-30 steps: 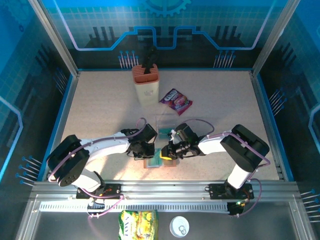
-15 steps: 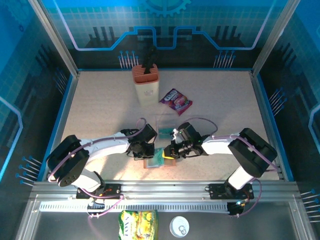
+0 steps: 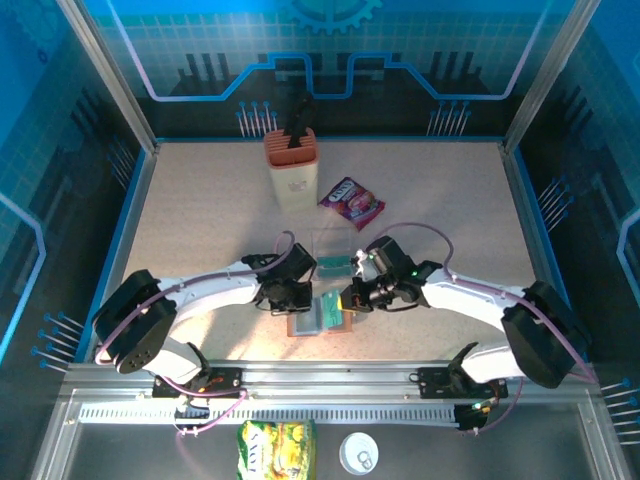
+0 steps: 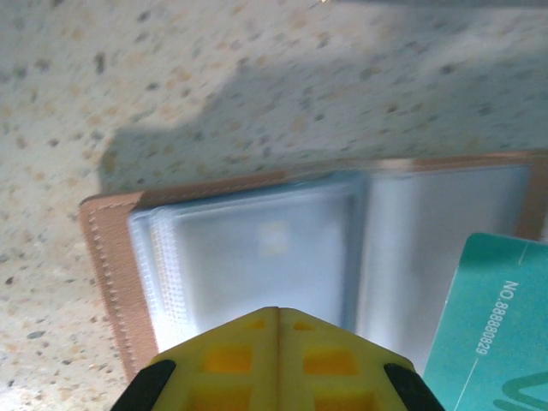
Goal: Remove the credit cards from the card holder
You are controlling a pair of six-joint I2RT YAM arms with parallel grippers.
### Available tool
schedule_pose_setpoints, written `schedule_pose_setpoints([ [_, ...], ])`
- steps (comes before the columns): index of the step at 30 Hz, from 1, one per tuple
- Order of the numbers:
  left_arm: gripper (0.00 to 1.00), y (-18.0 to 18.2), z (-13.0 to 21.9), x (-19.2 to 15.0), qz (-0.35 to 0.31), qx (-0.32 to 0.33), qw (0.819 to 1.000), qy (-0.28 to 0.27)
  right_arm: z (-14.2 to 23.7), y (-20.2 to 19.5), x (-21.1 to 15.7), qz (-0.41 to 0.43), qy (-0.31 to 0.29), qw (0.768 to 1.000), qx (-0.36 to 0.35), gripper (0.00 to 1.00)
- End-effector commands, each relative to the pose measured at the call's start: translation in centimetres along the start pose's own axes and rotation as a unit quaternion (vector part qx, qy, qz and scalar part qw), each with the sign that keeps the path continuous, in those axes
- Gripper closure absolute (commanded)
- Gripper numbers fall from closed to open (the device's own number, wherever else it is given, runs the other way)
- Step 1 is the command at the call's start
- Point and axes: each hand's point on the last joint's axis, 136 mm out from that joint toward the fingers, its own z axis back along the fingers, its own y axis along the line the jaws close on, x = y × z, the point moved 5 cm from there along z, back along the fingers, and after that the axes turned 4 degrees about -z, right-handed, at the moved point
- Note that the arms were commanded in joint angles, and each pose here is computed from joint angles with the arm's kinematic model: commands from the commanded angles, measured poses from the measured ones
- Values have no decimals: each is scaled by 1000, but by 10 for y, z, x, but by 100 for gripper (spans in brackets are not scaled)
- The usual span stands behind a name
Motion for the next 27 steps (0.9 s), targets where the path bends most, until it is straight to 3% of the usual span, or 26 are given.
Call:
schedule_pose_setpoints([
  [1,100,-17,21,11,-27,-20,999,-28,22,2,3,40,0,998,-50,100],
  [5,100,-21,36,16,-34,-27,998,-51,47,16,16,110,-7,991,-81,100],
  [9,100,-15,48,17,-32,-18,997,-74,64,31,28,234,12,965,-114,100],
  [16,100,-3,53,11,-15,-24,995,-90,71,40,55,432,97,880,-175,100],
  [24,99,9,54,1,-2,-26,995,-94,62,48,96,550,174,787,-219,100],
  [27,99,13,54,-3,-1,-22,996,-91,58,51,110,567,182,771,-226,100],
])
